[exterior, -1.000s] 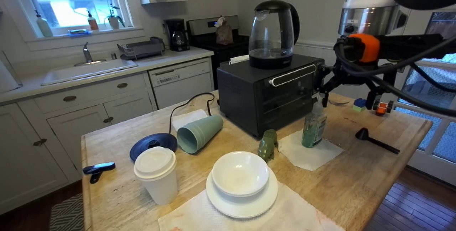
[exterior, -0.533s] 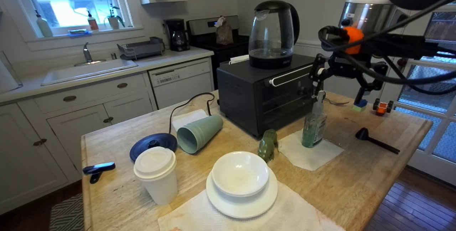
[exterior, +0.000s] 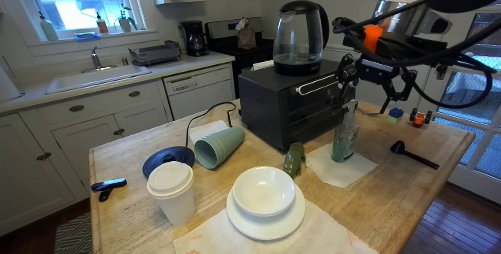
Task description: Pump the hand wash bottle once
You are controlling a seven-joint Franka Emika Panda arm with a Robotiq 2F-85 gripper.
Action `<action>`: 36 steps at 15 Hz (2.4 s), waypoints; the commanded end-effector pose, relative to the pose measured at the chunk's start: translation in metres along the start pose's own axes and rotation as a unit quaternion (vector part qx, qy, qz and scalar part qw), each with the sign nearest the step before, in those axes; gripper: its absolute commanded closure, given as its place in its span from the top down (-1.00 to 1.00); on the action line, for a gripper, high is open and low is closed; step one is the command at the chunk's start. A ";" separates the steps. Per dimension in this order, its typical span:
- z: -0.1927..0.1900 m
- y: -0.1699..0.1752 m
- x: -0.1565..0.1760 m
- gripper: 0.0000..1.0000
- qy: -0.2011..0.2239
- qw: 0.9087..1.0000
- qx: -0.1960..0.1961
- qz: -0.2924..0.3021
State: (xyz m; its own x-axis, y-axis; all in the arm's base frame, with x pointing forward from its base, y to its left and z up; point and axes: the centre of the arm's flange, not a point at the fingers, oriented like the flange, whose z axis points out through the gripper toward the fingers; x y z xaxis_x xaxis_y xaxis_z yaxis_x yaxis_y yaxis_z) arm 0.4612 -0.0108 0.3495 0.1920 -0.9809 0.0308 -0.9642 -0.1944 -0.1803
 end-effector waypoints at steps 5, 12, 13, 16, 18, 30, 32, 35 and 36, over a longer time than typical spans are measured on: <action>0.017 -0.010 0.005 0.80 -0.001 0.998 0.012 0.058; 0.015 -0.011 0.010 -0.29 0.004 0.997 0.011 0.072; 0.012 -0.011 0.010 -0.43 0.004 0.997 0.011 0.073; 0.009 -0.014 0.011 -0.87 0.006 0.997 0.015 0.072; 0.009 -0.015 0.011 -0.97 0.009 0.997 0.015 0.073; -0.016 -0.029 0.003 -0.90 -0.035 0.994 0.001 -0.105; -0.015 -0.029 -0.002 -0.90 -0.030 0.986 0.010 -0.162; -0.012 -0.029 -0.002 -0.90 -0.021 0.968 0.015 -0.250; -0.012 -0.028 -0.001 -0.90 -0.023 0.960 0.015 -0.279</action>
State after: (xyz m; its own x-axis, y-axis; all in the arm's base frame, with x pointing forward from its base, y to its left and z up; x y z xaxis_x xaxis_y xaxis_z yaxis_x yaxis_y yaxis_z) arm 0.4851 0.0013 0.3619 0.5754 -0.8157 0.0600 -0.7989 -0.5762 -0.1725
